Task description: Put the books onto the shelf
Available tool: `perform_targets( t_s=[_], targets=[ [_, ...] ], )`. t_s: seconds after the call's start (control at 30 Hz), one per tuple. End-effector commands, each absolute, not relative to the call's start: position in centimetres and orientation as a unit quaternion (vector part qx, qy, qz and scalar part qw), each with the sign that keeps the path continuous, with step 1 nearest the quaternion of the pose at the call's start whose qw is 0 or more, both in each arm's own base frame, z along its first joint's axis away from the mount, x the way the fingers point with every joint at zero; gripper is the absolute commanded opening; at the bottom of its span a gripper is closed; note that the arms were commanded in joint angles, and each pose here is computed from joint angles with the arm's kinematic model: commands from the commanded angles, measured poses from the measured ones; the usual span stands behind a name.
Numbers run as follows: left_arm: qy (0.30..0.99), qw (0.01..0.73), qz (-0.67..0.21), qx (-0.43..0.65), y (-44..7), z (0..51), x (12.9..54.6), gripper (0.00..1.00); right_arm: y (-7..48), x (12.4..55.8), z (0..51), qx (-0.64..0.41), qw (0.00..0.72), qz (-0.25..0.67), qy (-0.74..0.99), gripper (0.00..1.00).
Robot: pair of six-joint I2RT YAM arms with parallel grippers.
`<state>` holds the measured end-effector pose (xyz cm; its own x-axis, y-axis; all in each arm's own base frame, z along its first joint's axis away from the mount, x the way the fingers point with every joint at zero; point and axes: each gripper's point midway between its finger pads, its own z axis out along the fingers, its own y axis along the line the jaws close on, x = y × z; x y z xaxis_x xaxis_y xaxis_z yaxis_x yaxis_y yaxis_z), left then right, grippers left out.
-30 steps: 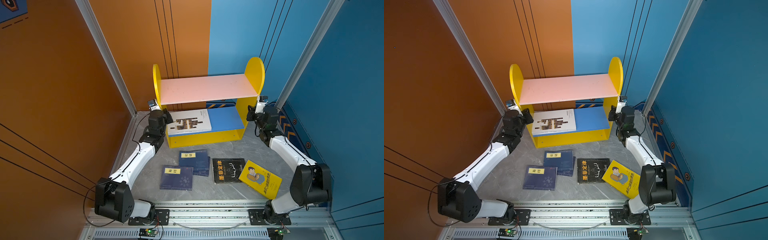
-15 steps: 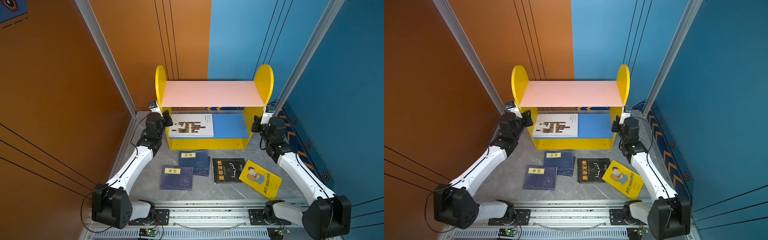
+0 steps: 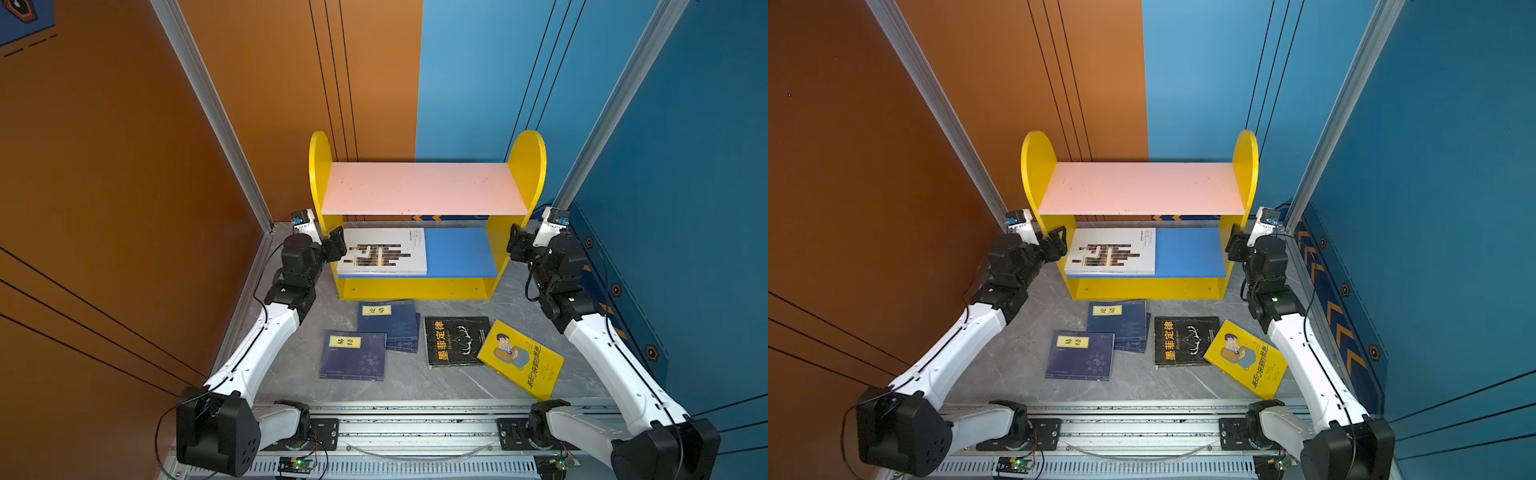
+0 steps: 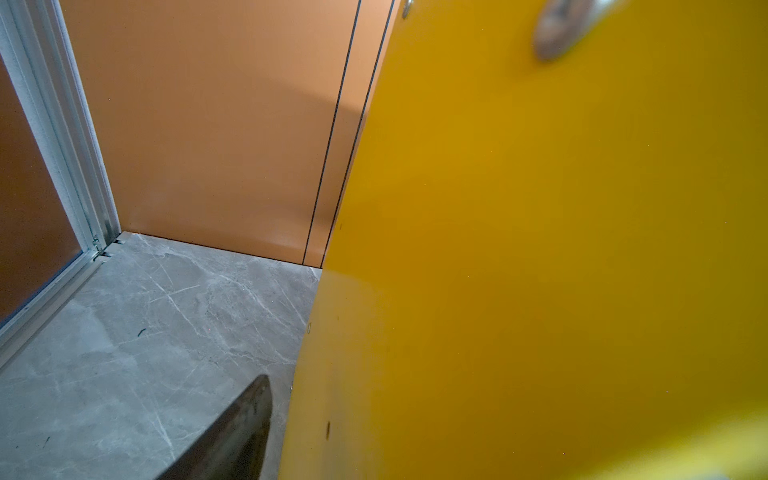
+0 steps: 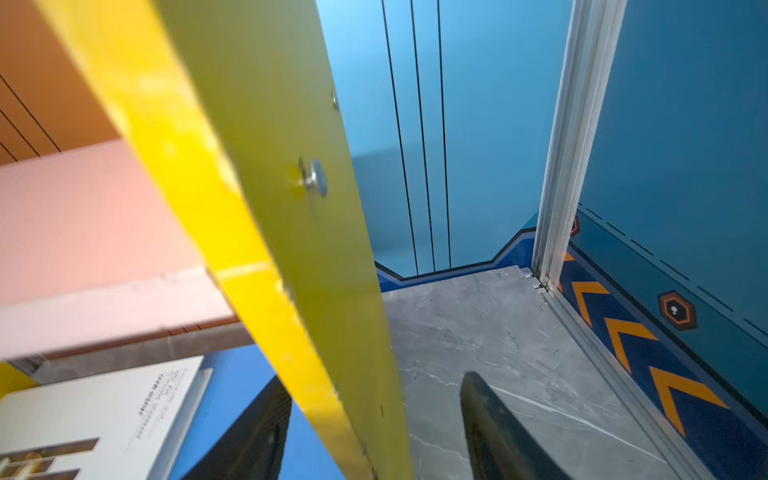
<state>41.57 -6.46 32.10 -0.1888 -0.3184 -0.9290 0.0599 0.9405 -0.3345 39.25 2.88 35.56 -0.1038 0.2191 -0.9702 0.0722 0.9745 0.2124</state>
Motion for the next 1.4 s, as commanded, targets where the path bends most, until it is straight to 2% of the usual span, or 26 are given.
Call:
perform_targets(
  t_s=[0.0,0.07,0.13,0.23,0.43,0.57,0.7,0.8,0.93,1.1,1.37],
  targets=[
    [0.762,0.623,-0.164,-0.07,-7.0,31.7,39.7,0.83,1.6,37.7,37.0,0.14,0.66,0.036,0.737,0.83],
    [0.765,0.617,-0.173,-0.06,-7.4,31.6,38.6,0.85,1.5,36.8,37.5,0.142,0.659,0.039,0.737,0.85],
    [0.775,0.603,-0.179,-0.047,-7.9,31.1,37.3,0.93,1.8,35.9,37.9,0.142,0.653,0.048,0.743,0.85],
    [0.798,0.572,-0.189,-0.017,-9.0,29.7,35.3,0.98,2.5,34.6,37.6,0.141,0.633,0.057,0.759,0.86],
    [0.85,0.483,-0.208,0.01,-10.9,25.1,31.2,0.98,5.8,32.5,35.5,0.123,0.598,0.083,0.788,0.87],
    [0.876,0.446,-0.17,-0.062,-8.7,21.9,29.0,0.98,7.2,30.6,34.3,0.141,0.574,0.095,0.801,0.87],
    [0.9,0.392,-0.122,-0.147,-5.6,17.7,26.0,0.98,10.9,28.8,31.2,0.171,0.537,0.19,0.804,0.86],
    [0.91,0.347,-0.083,-0.21,-3.4,14.9,23.9,0.98,15.0,27.8,27.0,0.178,0.497,0.247,0.813,0.86],
    [0.917,0.291,-0.095,-0.255,-3.1,11.4,22.2,0.98,20.4,27.0,22.7,0.151,0.436,0.28,0.842,0.85],
    [0.918,0.254,-0.099,-0.289,-2.8,8.8,20.5,0.98,25.7,25.1,19.9,0.074,0.374,0.27,0.884,0.87],
    [0.913,0.225,-0.148,-0.307,-4.3,6.2,20.3,0.98,33.1,23.4,15.0,0.027,0.238,0.414,0.878,0.9]
  ],
)
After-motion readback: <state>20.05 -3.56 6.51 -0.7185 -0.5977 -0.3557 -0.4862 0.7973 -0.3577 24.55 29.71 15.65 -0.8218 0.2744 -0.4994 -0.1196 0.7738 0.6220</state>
